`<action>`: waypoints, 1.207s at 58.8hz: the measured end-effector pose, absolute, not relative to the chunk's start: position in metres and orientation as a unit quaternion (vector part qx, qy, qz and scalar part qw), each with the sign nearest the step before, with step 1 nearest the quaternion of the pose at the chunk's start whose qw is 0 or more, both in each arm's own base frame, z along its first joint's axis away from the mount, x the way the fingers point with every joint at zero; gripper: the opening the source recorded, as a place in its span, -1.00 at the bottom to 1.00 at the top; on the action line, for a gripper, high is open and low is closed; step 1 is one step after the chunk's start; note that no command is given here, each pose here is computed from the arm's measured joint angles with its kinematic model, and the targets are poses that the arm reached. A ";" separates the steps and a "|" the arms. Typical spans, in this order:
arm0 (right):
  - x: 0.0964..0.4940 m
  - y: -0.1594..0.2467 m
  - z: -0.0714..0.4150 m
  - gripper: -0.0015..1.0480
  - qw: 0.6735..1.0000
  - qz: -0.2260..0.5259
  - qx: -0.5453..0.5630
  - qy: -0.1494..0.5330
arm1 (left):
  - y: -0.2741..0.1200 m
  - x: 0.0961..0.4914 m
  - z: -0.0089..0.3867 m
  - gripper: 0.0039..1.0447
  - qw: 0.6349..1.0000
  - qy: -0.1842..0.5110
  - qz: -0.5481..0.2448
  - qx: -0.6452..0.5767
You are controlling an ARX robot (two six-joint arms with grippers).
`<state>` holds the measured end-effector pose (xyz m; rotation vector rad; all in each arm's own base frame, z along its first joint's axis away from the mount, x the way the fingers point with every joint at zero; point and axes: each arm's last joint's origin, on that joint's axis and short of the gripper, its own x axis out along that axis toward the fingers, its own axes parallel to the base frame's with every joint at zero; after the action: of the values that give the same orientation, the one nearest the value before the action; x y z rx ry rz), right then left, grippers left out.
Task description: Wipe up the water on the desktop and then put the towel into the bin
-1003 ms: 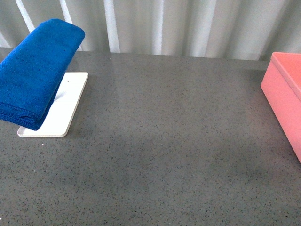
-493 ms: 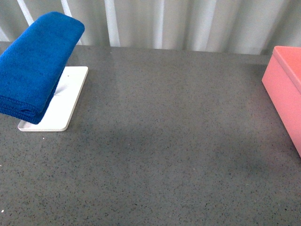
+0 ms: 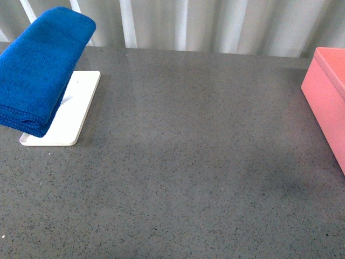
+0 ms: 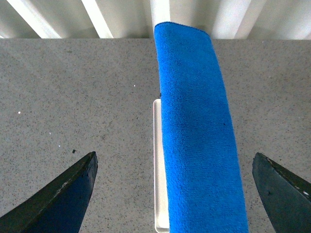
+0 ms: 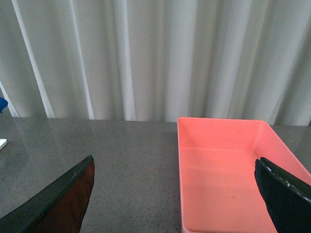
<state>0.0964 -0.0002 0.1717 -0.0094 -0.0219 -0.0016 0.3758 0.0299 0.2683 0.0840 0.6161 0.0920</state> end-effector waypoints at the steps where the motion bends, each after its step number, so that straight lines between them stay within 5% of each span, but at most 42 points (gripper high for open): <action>1: 0.096 0.000 0.172 0.86 1.000 -0.001 -0.005 -0.011 | 0.030 0.381 0.267 0.88 0.949 0.308 0.045 0.042; 18: 0.096 0.000 0.172 0.86 1.000 -0.001 -0.005 -0.011 | 0.031 0.426 0.238 0.88 0.927 0.372 0.038 0.033; 71: 0.096 0.000 0.172 0.86 1.000 -0.001 -0.005 -0.011 | 0.006 0.443 0.193 0.88 0.918 0.394 0.018 0.042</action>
<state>0.0964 -0.0002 0.1717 -0.0094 -0.0219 -0.0016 0.4429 0.0061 0.1927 0.0866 0.8101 0.0380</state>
